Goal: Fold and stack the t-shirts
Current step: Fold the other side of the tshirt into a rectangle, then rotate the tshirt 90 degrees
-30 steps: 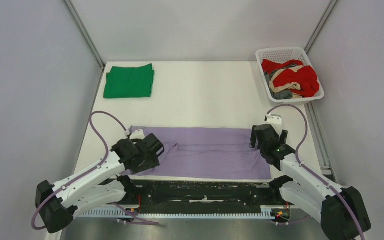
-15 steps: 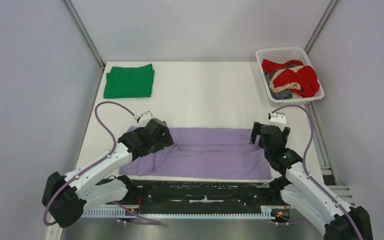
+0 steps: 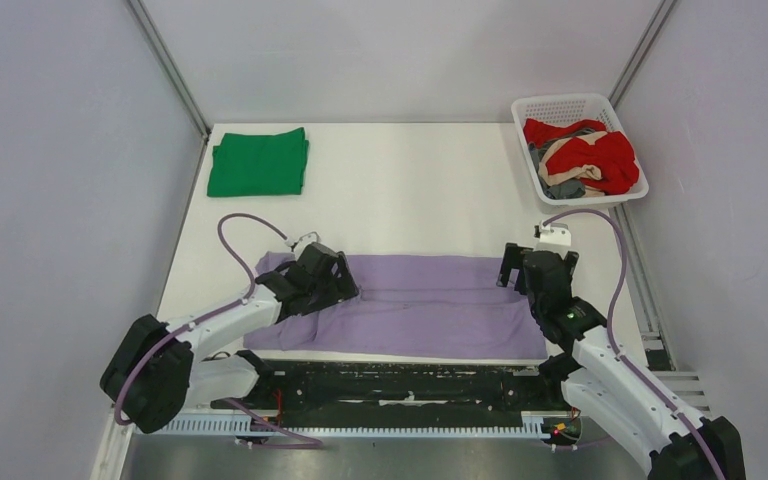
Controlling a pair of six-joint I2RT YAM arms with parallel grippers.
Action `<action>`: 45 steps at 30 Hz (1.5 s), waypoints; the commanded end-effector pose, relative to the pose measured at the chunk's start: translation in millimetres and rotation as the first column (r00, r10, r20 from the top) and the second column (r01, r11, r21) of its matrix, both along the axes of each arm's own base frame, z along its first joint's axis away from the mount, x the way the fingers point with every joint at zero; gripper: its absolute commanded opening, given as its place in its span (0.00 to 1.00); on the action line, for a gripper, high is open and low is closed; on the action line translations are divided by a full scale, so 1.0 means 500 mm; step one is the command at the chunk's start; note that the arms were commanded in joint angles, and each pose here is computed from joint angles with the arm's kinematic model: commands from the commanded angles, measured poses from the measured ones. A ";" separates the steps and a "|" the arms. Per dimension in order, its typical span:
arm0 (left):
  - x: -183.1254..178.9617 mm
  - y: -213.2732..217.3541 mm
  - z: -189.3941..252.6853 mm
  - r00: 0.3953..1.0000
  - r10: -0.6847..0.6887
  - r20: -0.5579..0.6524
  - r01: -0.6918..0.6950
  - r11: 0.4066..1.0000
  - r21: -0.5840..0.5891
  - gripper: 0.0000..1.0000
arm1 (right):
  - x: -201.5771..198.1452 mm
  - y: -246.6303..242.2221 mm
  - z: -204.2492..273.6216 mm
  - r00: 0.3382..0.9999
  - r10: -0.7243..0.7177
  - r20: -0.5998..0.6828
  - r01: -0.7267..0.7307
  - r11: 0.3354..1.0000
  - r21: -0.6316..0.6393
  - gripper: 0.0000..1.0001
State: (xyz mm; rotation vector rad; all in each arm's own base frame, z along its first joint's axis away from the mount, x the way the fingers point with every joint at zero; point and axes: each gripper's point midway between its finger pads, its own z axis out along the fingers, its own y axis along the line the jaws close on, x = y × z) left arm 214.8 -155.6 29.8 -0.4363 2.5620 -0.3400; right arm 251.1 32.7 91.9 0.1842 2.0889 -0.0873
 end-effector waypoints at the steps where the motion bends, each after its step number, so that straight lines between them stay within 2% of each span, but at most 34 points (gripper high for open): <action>1: -0.050 -0.074 0.009 0.983 -0.182 0.024 0.184 0.974 -0.129 1.00 | 0.010 0.009 0.010 0.999 0.018 0.037 -0.019 1.000 0.012 0.98; 10: -0.089 -0.097 0.071 0.952 -0.279 0.127 0.294 0.947 -0.130 1.00 | 0.008 0.028 -0.017 0.997 0.071 0.016 -0.072 0.997 0.029 0.98; 18: -0.105 -0.169 0.053 0.906 -0.394 0.156 0.419 0.887 -0.194 1.00 | 0.008 0.038 -0.012 0.993 0.111 0.042 -0.113 0.993 0.035 0.98; 21: -0.126 -0.206 0.069 0.862 -0.467 0.198 0.500 0.847 -0.178 1.00 | 0.010 0.053 -0.004 0.985 0.155 0.073 -0.158 0.986 0.049 0.98; 26: -0.174 -0.252 0.110 0.740 -0.616 0.269 0.650 0.758 -0.053 1.00 | 0.012 0.082 -0.008 0.967 0.241 0.088 -0.247 0.967 0.064 0.98; 28: -0.187 -0.246 0.111 0.722 -0.645 0.250 0.669 0.743 -0.014 1.00 | 0.012 0.090 -0.012 0.962 0.261 0.081 -0.266 0.962 0.067 0.98; 32: -0.178 -0.175 0.093 0.791 -0.593 0.153 0.584 0.805 0.102 1.00 | 0.015 0.099 -0.013 0.957 0.282 0.068 -0.287 0.955 0.071 0.98; 35: -0.169 -0.107 0.089 0.868 -0.484 0.109 0.462 0.869 0.180 1.00 | 0.020 0.104 -0.009 0.955 0.288 0.073 -0.293 0.953 0.077 0.98; 37: -0.153 -0.073 0.097 0.918 -0.370 0.138 0.343 0.920 0.190 1.00 | 0.026 0.111 -0.005 0.952 0.293 0.085 -0.300 0.950 0.086 0.98; 39: -0.129 -0.050 0.099 0.955 -0.242 0.173 0.220 0.966 0.135 1.00 | 0.037 0.125 0.002 0.945 0.309 0.105 -0.319 0.942 0.105 0.98; 41: -0.102 -0.044 0.085 0.973 -0.141 0.185 0.140 0.990 0.020 1.00 | 0.045 0.147 0.003 0.932 0.346 0.105 -0.358 0.925 0.125 0.98; 45: -0.022 -0.038 0.059 0.979 0.060 0.195 -0.013 0.972 -0.235 1.00 | 0.051 0.194 -0.014 0.903 0.423 0.073 -0.429 0.883 0.189 0.98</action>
